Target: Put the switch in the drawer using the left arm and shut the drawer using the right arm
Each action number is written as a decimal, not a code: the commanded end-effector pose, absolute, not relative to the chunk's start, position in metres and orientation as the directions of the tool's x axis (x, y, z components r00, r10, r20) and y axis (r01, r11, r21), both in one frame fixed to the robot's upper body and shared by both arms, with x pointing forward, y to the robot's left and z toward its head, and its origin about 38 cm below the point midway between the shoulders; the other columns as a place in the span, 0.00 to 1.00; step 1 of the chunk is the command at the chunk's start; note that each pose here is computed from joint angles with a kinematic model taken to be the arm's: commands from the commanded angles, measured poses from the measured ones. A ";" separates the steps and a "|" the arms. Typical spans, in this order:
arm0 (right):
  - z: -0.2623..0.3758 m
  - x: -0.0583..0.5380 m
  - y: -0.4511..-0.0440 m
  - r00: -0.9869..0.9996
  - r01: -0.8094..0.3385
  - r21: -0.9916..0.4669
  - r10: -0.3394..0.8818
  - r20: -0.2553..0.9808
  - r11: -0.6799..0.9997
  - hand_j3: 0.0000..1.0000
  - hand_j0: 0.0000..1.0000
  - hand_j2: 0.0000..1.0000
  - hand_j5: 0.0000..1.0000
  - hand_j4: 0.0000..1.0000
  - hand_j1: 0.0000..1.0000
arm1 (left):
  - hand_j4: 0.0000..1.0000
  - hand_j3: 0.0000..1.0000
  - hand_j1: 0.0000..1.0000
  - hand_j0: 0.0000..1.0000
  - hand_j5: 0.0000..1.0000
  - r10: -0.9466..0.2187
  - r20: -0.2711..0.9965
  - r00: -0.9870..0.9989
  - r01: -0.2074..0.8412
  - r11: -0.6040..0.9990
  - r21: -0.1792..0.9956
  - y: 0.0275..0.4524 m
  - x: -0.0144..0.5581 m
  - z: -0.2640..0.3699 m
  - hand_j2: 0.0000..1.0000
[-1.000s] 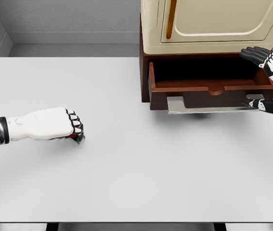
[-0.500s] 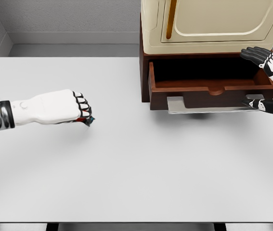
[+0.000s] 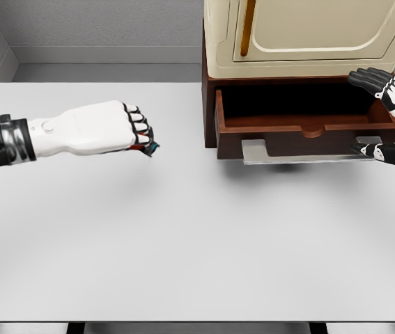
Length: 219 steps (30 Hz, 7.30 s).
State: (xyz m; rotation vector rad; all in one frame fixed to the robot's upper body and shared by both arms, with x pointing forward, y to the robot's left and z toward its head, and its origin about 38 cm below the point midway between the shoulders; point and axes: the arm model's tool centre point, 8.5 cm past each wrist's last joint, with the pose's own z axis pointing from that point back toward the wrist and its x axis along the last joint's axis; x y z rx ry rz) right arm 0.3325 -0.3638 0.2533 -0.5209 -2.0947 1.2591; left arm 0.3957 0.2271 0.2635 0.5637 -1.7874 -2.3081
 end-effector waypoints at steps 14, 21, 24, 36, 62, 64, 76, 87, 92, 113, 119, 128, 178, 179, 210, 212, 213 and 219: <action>0.253 0.332 -0.364 -0.722 0.010 -0.883 0.615 0.318 0.469 1.00 1.00 1.00 1.00 1.00 1.00 | 0.48 0.48 0.48 0.48 0.48 -0.338 -0.232 -0.912 -0.163 -0.221 0.962 0.214 0.403 0.296 0.48; 0.253 0.332 -0.364 -0.722 0.011 -0.883 0.615 0.318 0.470 1.00 1.00 1.00 1.00 1.00 1.00 | 0.48 0.48 0.48 0.48 0.48 -0.331 -0.251 -0.910 -0.191 -0.204 0.960 0.208 0.406 0.309 0.48; 0.253 0.332 -0.364 -0.722 0.010 -0.883 0.615 0.318 0.469 1.00 1.00 1.00 1.00 1.00 1.00 | 0.48 0.48 0.48 0.48 0.48 -0.326 -0.260 -0.909 -0.207 -0.191 0.960 0.202 0.409 0.315 0.48; 0.253 0.332 -0.364 -0.722 0.011 -0.883 0.615 0.318 0.470 1.00 1.00 1.00 1.00 1.00 1.00 | 0.48 0.48 0.48 0.48 0.48 -0.275 -0.279 -0.920 -0.248 -0.143 0.958 0.171 0.412 0.328 0.48; 0.253 0.332 -0.364 -0.722 0.010 -0.884 0.615 0.317 0.467 1.00 1.00 1.00 1.00 1.00 1.00 | 0.48 0.48 0.48 0.48 0.48 -0.170 -0.283 -0.944 -0.272 -0.085 0.959 0.100 0.420 0.342 0.48; 0.253 0.332 -0.364 -0.722 0.011 -0.883 0.615 0.317 0.468 1.00 1.00 1.00 1.00 1.00 1.00 | 0.48 0.48 0.48 0.48 0.48 -0.162 -0.284 -0.945 -0.273 -0.086 0.958 0.095 0.420 0.342 0.48; 0.253 0.332 -0.364 -0.722 0.011 -0.883 0.615 0.317 0.468 1.00 1.00 1.00 1.00 1.00 1.00 | 0.48 0.48 0.48 0.48 0.48 -0.133 -0.276 -0.952 -0.267 -0.082 0.960 0.066 0.425 0.347 0.48; 0.253 0.332 -0.364 -0.721 0.010 -0.883 0.615 0.318 0.468 1.00 1.00 1.00 1.00 1.00 1.00 | 0.50 0.50 0.50 0.50 0.50 -0.135 -0.270 -0.953 -0.259 -0.094 0.961 0.057 0.433 0.348 0.50; 0.253 0.332 -0.365 -0.720 0.010 -0.884 0.616 0.318 0.468 1.00 1.00 1.00 1.00 1.00 1.00 | 0.50 0.50 0.50 0.50 0.50 -0.142 -0.259 -0.955 -0.245 -0.106 0.964 0.050 0.440 0.345 0.50; 0.253 0.332 -0.364 -0.721 0.010 -0.883 0.615 0.319 0.470 1.00 1.00 1.00 1.00 1.00 1.00 | 1.00 1.00 1.00 1.00 1.00 -0.152 -0.251 -0.956 -0.238 -0.097 0.966 0.039 0.450 0.351 1.00; 0.253 0.332 -0.364 -0.721 0.009 -0.883 0.615 0.319 0.469 1.00 1.00 1.00 1.00 1.00 1.00 | 1.00 1.00 1.00 1.00 1.00 -0.176 -0.253 -0.951 -0.242 -0.084 0.967 0.044 0.456 0.360 1.00; 0.254 0.333 -0.364 -0.722 0.011 -0.883 0.615 0.317 0.469 1.00 1.00 1.00 1.00 1.00 1.00 | 1.00 1.00 1.00 1.00 1.00 -0.138 -0.247 -0.959 -0.242 -0.052 0.969 0.043 0.443 0.365 1.00; 0.249 0.332 -0.362 -0.719 0.009 -0.873 0.610 0.333 0.487 1.00 1.00 1.00 1.00 1.00 1.00 | 0.74 0.74 0.74 0.74 0.74 -0.063 -0.242 -0.968 -0.239 -0.043 0.970 0.070 0.397 0.346 0.74; 0.249 0.332 -0.362 -0.720 0.009 -0.873 0.609 0.332 0.487 1.00 1.00 1.00 1.00 1.00 1.00 | 0.74 0.74 0.74 0.74 0.74 -0.061 -0.240 -0.969 -0.238 -0.041 0.970 0.069 0.396 0.345 0.74; 0.249 0.332 -0.362 -0.720 0.009 -0.873 0.609 0.332 0.487 1.00 1.00 1.00 1.00 1.00 1.00 | 1.00 1.00 1.00 1.00 1.00 -0.232 -0.180 -0.956 -0.189 0.016 0.982 0.044 0.466 0.378 1.00; 0.249 0.332 -0.362 -0.720 0.008 -0.874 0.609 0.332 0.486 1.00 1.00 1.00 1.00 1.00 1.00 | 1.00 1.00 1.00 1.00 1.00 -0.232 -0.188 -0.954 -0.197 0.019 0.980 0.045 0.466 0.383 1.00; 0.249 0.332 -0.362 -0.720 0.009 -0.873 0.609 0.332 0.487 1.00 1.00 1.00 1.00 1.00 1.00 | 1.00 1.00 1.00 1.00 1.00 -0.222 -0.188 -0.957 -0.198 0.025 0.980 0.043 0.463 0.384 1.00; 0.249 0.332 -0.362 -0.720 0.009 -0.873 0.609 0.333 0.489 1.00 1.00 1.00 1.00 1.00 1.00 | 0.72 0.72 0.72 0.72 0.72 -0.170 -0.236 -0.957 -0.246 0.042 0.968 0.040 0.442 0.394 0.72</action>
